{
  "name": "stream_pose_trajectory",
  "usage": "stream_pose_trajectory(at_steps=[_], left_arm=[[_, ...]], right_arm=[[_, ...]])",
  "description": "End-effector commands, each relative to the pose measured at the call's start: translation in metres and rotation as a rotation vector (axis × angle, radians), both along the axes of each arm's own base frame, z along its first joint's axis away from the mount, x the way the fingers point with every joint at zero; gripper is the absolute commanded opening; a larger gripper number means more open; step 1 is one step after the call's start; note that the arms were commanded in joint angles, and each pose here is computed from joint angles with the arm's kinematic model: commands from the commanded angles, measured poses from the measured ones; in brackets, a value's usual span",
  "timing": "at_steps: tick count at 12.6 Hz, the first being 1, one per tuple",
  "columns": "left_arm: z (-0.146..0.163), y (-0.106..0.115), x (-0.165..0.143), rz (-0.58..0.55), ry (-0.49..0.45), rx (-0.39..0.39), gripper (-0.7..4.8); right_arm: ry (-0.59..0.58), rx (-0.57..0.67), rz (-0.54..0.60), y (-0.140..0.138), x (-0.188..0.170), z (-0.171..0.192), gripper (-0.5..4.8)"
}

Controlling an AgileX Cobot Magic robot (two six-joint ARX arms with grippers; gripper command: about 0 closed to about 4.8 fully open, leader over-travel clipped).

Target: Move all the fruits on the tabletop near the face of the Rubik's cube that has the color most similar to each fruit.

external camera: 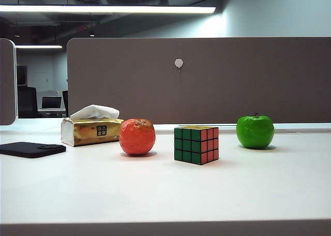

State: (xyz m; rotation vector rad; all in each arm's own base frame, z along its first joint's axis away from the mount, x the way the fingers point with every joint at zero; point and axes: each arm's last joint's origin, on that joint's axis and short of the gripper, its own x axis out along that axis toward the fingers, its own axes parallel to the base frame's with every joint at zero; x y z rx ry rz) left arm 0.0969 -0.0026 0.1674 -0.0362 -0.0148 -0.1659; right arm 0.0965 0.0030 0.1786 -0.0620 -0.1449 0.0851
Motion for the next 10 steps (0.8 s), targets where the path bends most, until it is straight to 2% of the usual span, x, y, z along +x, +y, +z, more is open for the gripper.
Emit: stream_pose_trajectory(at_steps=[1,4,10], left_arm=[[0.0057,0.0007,-0.0002,0.026,-0.053,0.005,-0.05],[0.0063,0.0019,-0.0001,0.068,-0.059,0.002,-0.05],[0.0063,0.002,-0.0001,0.07,-0.058,-0.001,-0.05]], right_arm=[[-0.008,0.004,0.006,0.0002,0.0001,-0.0003,0.0],[-0.008,0.004,0.006,0.0002,0.0001,-0.0003,0.0],[-0.008,0.004,0.006,0.0002,0.0001,-0.0003,0.0]])
